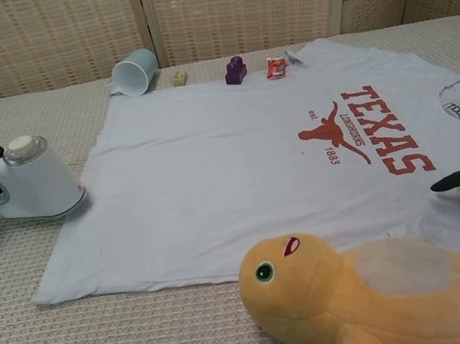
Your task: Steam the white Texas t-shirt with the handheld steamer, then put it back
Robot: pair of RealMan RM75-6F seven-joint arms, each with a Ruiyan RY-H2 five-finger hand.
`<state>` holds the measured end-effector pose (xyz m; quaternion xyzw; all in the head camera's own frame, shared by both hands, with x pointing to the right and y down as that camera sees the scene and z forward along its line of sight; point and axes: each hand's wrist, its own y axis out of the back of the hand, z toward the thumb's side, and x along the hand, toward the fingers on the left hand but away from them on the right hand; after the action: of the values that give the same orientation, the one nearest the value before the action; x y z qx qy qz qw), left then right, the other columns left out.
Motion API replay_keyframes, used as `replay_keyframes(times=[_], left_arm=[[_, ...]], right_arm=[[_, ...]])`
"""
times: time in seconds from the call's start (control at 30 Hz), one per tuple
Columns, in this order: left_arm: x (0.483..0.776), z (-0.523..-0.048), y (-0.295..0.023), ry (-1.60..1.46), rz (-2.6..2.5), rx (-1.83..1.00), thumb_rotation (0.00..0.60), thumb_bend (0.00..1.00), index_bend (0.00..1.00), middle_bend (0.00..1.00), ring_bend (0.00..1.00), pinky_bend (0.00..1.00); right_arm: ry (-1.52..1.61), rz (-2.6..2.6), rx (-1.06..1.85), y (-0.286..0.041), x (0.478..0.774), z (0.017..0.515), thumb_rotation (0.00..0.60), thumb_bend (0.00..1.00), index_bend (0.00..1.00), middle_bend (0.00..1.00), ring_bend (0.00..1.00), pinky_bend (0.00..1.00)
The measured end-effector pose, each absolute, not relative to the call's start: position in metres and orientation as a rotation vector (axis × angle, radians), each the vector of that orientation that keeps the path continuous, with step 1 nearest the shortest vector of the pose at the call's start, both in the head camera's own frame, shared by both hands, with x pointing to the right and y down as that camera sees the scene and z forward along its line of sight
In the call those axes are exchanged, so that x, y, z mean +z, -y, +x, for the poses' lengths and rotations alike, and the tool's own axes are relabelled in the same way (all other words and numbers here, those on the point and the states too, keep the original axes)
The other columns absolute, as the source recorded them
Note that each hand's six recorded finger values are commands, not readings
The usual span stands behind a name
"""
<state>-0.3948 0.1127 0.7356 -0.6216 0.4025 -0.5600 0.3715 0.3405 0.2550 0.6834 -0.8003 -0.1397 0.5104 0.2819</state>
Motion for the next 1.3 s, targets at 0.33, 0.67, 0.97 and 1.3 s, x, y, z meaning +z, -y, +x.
replay_keyframes(times=[0.33, 0.67, 0.97, 1.3], left_arm=[[0.731, -0.426, -0.114, -1.100, -1.528, -1.552, 0.600, 0.41, 0.87, 0.94, 0.77, 0.79], [0.735, -0.425, -0.120, -0.998, -1.428, -1.635, 0.600, 0.16, 0.03, 0.07, 0.02, 0.23], [0.724, -0.417, -0.126, -0.997, -1.496, -1.680, 0.600, 0.00, 0.00, 0.00, 0.00, 0.07], [0.679, -0.431, -0.140, -0.962, -1.611, -1.745, 0.600, 0.07, 0.15, 0.13, 0.08, 0.18]], right_arm=[[0.451, -2.102, 1.346, -0.243, 0.668, 0.349, 0.530, 0.78, 0.00, 0.05, 0.00, 0.00], [0.501, -2.061, 1.345, -0.237, 0.658, 0.356, 0.531, 0.28, 0.00, 0.05, 0.00, 0.00], [0.555, -2.004, 1.361, -0.226, 0.645, 0.369, 0.529, 0.25, 0.00, 0.05, 0.00, 0.00], [0.629, -1.891, 1.405, -0.209, 0.626, 0.392, 0.600, 0.26, 0.00, 0.07, 0.00, 0.00]])
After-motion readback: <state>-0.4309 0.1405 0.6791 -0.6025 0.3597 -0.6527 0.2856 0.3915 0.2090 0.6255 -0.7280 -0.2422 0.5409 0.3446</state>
